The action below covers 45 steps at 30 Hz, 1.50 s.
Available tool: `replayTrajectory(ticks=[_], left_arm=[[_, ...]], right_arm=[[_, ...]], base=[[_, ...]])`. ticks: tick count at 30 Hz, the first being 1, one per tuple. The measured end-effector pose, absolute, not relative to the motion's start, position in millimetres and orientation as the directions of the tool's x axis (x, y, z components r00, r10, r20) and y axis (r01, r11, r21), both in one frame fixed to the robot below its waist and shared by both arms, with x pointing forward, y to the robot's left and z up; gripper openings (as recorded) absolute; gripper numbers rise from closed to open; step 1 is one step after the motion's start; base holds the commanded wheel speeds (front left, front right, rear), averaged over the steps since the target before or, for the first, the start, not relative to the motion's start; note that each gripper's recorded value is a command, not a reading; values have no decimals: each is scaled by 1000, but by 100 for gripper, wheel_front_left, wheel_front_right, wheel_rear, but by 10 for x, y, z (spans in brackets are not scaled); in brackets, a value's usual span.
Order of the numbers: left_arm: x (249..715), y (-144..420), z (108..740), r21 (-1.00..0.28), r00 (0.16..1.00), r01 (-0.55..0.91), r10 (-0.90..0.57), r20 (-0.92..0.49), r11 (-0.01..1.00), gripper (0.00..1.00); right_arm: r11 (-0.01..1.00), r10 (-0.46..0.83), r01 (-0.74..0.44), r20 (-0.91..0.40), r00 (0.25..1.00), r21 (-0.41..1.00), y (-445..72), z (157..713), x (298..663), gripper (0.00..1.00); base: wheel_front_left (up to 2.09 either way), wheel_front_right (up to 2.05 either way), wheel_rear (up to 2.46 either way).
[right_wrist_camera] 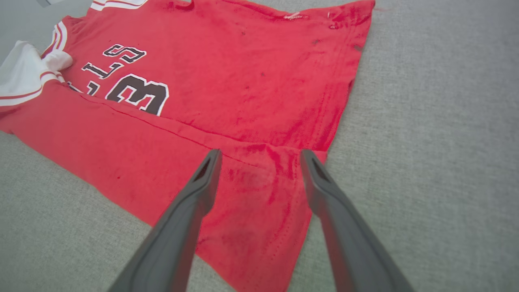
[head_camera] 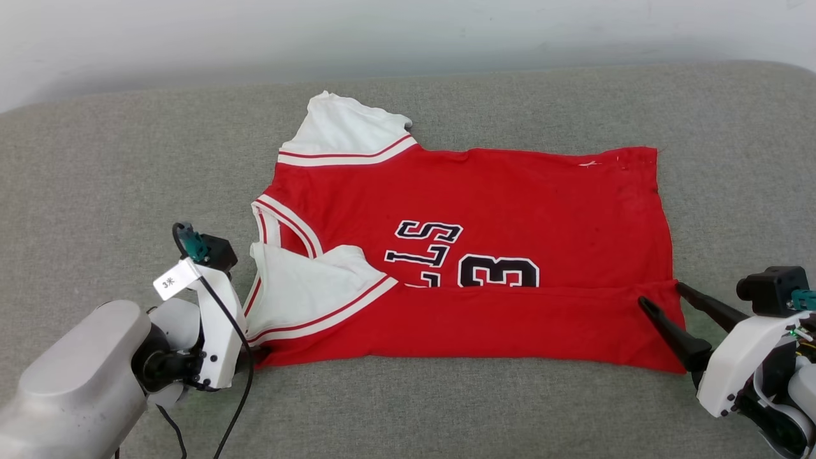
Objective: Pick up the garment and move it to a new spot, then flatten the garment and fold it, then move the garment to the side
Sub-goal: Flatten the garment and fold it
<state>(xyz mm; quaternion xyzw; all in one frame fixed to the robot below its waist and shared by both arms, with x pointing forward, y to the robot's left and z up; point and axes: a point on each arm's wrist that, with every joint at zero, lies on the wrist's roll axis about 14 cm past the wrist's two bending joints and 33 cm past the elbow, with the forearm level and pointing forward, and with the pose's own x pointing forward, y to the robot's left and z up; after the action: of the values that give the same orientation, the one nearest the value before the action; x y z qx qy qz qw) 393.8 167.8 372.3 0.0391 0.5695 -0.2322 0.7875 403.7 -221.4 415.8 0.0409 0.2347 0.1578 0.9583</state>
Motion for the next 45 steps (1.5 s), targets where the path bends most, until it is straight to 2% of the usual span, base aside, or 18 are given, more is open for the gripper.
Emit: replayTrajectory(ticks=[2, 3, 12, 17, 21, 29, 35, 40, 45], left_arm=[[3918, 1678, 3675, -204, 230, 410, -317, -920, 889, 100], [3920, 1679, 3670, -204, 233, 410, -318, -919, 889, 0], [3988, 1645, 3823, -199, 325, 423, -353, -877, 884, 0], [4013, 1536, 4015, -199, 379, 475, -403, -833, 857, 0], [4016, 1518, 4124, -192, 407, 499, -425, -809, 845, 0], [4013, 1468, 4167, -194, 420, 523, -449, -789, 830, 0], [4004, 1450, 4117, -201, 416, 522, -453, -788, 829, 0], [4002, 1469, 4052, -207, 408, 513, -449, -795, 833, 0], [3999, 1483, 4003, -214, 404, 502, -446, -799, 838, 0]], right_arm=[[947, 320, -283, -437, 840, 150, -2220, 4158, 4044, 100], [948, 317, -285, -438, 841, 139, -2234, 4163, 4052, 100], [952, 291, -304, -389, 874, 28, -2438, 4492, 4214, 100], [951, 263, -308, -427, 865, -39, -2607, 4654, 4255, 100], [944, 240, -325, -560, 793, -56, -2681, 4576, 4163, 100], [942, 241, -335, -744, 624, 25, -2595, 4296, 3949, 100], [945, 273, -306, -802, 532, 118, -2408, 3999, 3850, 100], [948, 293, -261, -821, 490, 183, -2260, 3758, 3802, 100], [952, 272, -253, -856, 441, 172, -2238, 3565, 3725, 100]], base=[[0, 0, 0], [0, 0, 0], [0, 0, 0], [0, 0, 0], [0, 0, 0], [0, 0, 0], [0, 0, 0], [0, 0, 0], [0, 0, 0]])
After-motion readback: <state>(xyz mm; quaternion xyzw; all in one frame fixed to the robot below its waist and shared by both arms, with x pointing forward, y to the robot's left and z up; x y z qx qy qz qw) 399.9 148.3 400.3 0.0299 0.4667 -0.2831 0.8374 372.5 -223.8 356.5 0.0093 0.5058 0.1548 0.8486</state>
